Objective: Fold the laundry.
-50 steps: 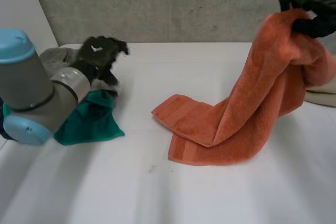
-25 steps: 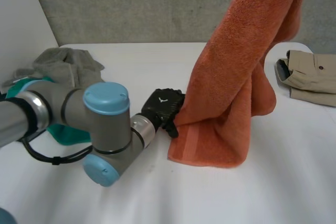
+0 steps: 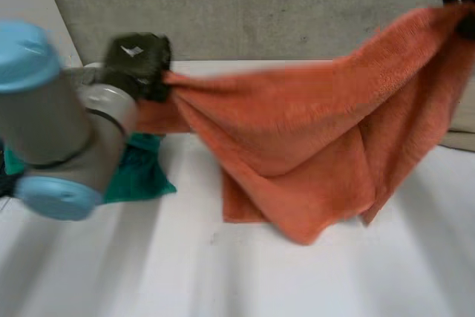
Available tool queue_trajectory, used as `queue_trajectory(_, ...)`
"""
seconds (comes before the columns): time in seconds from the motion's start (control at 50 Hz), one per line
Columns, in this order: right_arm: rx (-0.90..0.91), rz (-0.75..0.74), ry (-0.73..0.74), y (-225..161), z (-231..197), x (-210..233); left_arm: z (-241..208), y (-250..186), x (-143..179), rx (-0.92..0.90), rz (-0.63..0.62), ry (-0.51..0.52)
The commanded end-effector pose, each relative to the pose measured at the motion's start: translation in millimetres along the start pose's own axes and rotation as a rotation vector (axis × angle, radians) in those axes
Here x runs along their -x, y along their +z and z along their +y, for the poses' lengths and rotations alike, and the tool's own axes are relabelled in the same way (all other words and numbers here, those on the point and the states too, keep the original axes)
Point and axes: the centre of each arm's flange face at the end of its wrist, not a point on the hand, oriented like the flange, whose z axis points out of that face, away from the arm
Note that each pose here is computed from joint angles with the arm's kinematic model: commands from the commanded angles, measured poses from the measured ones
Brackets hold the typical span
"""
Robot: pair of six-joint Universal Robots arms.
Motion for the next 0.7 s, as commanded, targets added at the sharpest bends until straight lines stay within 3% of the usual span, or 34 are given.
queue_trajectory(0.02,0.294,-0.117,-0.027,10.5,79.1,11.7,-19.1,-26.7,12.6,-0.070,0.083,0.314)
queue_trajectory(0.12,0.357,-0.200,-0.045,28.3,107.4,32.5,15.2,-8.8,5.2,-0.002,0.134,0.402)
queue_trajectory(0.24,0.280,-0.074,-0.120,78.0,112.2,36.2,30.8,52.7,2.1,-0.062,0.095,0.446)
queue_trajectory(0.32,0.032,0.125,-0.184,120.4,79.3,25.7,-9.7,99.2,7.5,-0.304,-0.033,0.457)
queue_trajectory(0.34,-0.091,0.225,-0.191,132.9,61.7,13.7,-37.2,109.5,15.1,-0.428,-0.107,0.451)
queue_trajectory(0.42,-0.374,0.438,-0.201,146.4,22.8,-17.4,-94.0,114.0,32.4,-0.688,-0.280,0.421)
queue_trajectory(0.5,-0.525,0.514,-0.223,146.8,1.6,-26.2,-120.8,104.3,35.7,-0.804,-0.351,0.395)
queue_trajectory(0.62,-0.457,0.461,-0.200,140.1,13.7,-14.9,-94.2,90.2,34.1,-0.666,-0.295,0.409)
queue_trajectory(0.7,-0.333,0.366,-0.168,133.6,48.8,8.2,-58.6,75.5,28.4,-0.535,-0.239,0.421)
